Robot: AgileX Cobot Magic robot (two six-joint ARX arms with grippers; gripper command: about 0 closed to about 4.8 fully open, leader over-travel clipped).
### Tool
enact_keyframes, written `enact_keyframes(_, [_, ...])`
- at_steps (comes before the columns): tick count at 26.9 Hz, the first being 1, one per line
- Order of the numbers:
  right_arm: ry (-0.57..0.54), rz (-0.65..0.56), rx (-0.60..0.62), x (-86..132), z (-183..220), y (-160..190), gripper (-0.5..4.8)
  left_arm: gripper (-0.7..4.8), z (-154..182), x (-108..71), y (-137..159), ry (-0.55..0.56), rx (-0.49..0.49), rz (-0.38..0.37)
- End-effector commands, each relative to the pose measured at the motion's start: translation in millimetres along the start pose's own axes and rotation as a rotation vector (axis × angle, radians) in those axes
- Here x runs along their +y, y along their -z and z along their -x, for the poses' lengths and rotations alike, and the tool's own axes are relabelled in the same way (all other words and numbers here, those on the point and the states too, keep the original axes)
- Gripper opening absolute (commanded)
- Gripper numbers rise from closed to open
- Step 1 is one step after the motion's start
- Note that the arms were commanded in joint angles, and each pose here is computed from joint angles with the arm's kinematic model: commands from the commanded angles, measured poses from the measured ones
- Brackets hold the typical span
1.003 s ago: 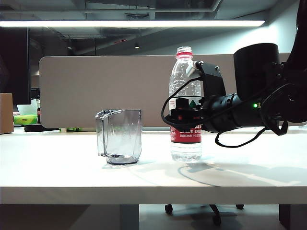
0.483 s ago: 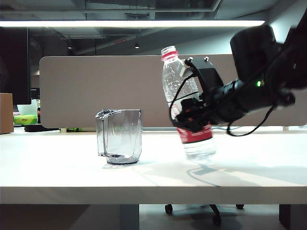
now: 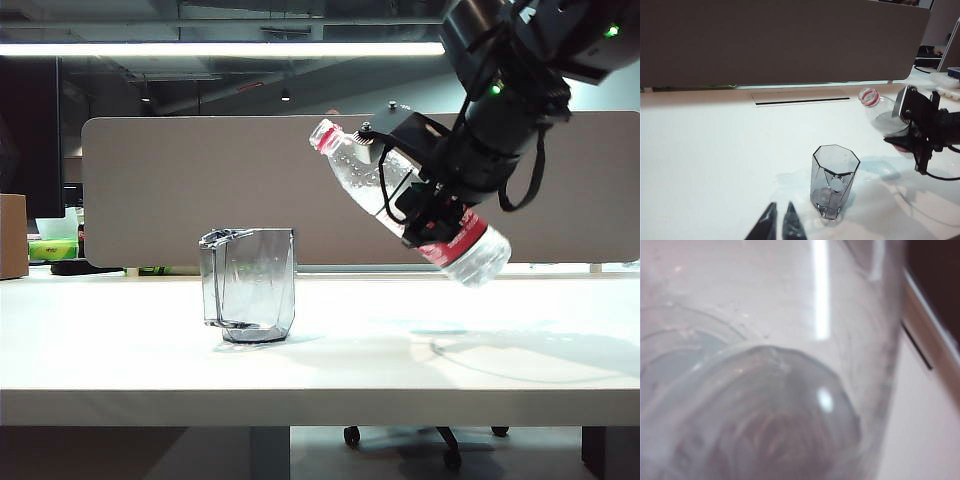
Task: Pick up the mineral water bottle on the table and pour water into the mug until it's half full.
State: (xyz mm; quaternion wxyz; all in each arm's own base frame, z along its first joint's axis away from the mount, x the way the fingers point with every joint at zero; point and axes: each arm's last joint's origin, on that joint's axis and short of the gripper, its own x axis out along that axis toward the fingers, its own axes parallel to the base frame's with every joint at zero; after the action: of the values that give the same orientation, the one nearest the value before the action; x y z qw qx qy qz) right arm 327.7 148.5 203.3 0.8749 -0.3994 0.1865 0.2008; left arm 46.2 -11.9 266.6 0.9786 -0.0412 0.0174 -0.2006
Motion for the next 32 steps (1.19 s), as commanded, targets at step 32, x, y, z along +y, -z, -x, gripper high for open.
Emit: enact_keyframes(32, [0.223,0.662,0.259,7.9,19.4,-48.9,1.80,0.22,0.8,-0.6,-2.8,0.002,-0.015,-0.008])
